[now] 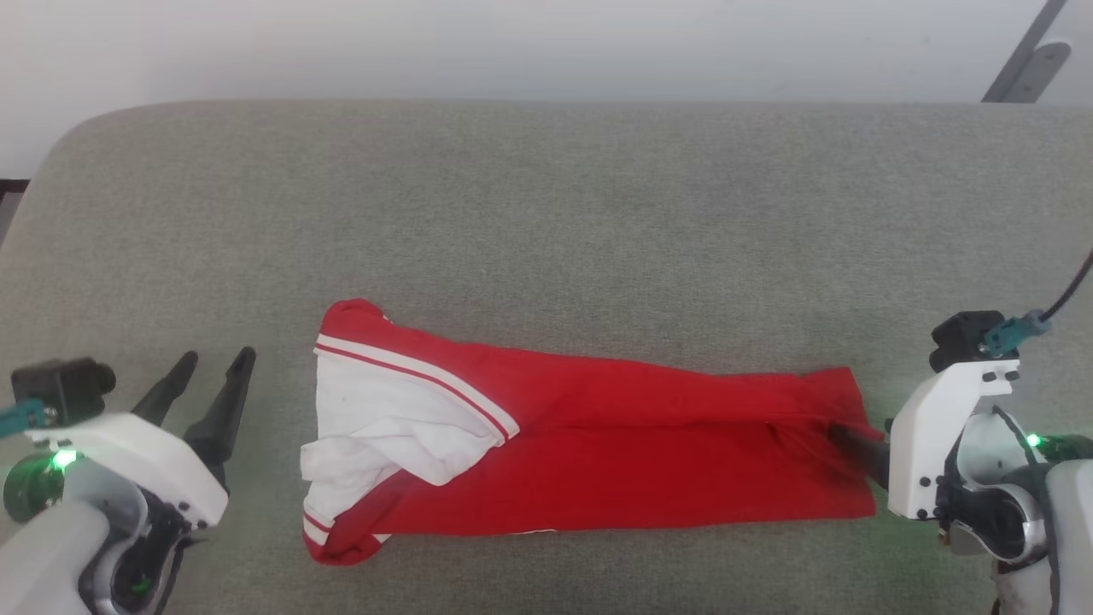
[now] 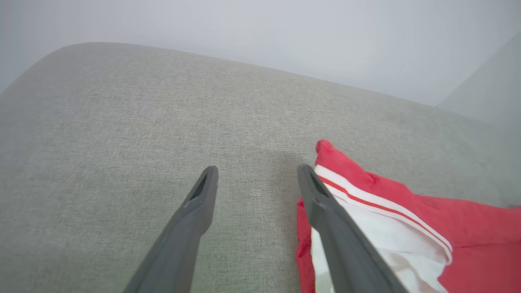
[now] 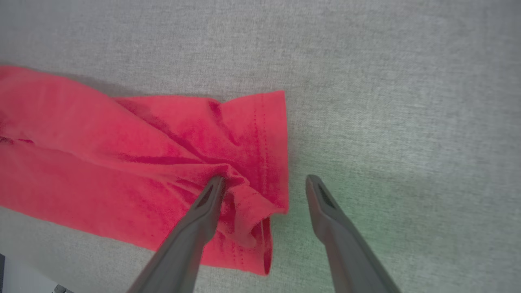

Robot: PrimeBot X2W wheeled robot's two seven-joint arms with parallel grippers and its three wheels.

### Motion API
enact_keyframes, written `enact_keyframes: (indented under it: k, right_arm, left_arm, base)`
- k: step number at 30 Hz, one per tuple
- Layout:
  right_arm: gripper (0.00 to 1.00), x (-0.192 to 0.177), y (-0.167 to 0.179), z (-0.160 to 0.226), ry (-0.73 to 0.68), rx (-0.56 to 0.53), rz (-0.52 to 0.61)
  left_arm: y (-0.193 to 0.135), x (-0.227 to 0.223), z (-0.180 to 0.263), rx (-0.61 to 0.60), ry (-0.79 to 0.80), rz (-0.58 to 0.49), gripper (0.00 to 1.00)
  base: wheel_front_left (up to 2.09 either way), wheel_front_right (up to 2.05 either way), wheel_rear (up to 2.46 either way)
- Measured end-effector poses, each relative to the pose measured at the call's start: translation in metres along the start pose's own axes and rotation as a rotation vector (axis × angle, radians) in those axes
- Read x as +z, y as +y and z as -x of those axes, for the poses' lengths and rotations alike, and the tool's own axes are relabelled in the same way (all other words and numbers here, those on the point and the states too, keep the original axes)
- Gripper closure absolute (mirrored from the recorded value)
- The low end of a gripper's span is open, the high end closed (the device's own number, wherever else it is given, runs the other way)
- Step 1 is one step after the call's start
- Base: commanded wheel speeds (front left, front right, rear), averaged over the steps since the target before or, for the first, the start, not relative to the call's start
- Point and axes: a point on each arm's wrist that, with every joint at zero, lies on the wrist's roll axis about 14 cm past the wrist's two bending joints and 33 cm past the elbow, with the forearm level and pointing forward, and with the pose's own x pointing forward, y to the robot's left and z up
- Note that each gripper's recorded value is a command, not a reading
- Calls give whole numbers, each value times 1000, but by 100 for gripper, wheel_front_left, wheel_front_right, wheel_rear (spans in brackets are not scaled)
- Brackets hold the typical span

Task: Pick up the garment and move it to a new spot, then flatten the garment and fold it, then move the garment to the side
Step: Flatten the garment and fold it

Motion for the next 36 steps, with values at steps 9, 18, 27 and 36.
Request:
enact_keyframes:
  k: [9,18,27,36]
  right_arm:
    - [0,-9,11,-16,65,38,9]
    - [0,-12,19,-29,121,64,40]
    - [100,-15,28,-36,154,101,44]
    - [100,-9,28,-31,105,131,-18]
  left_arm:
    - [22,-6,21,75,-109,11,0]
    - [36,-18,47,168,-191,55,0]
    - [30,-16,66,187,-247,55,0]
    - [25,-16,82,192,-281,66,0]
  base:
    - [0,0,0]
    - [0,0,0]
    - [0,0,0]
    - [0,0,0]
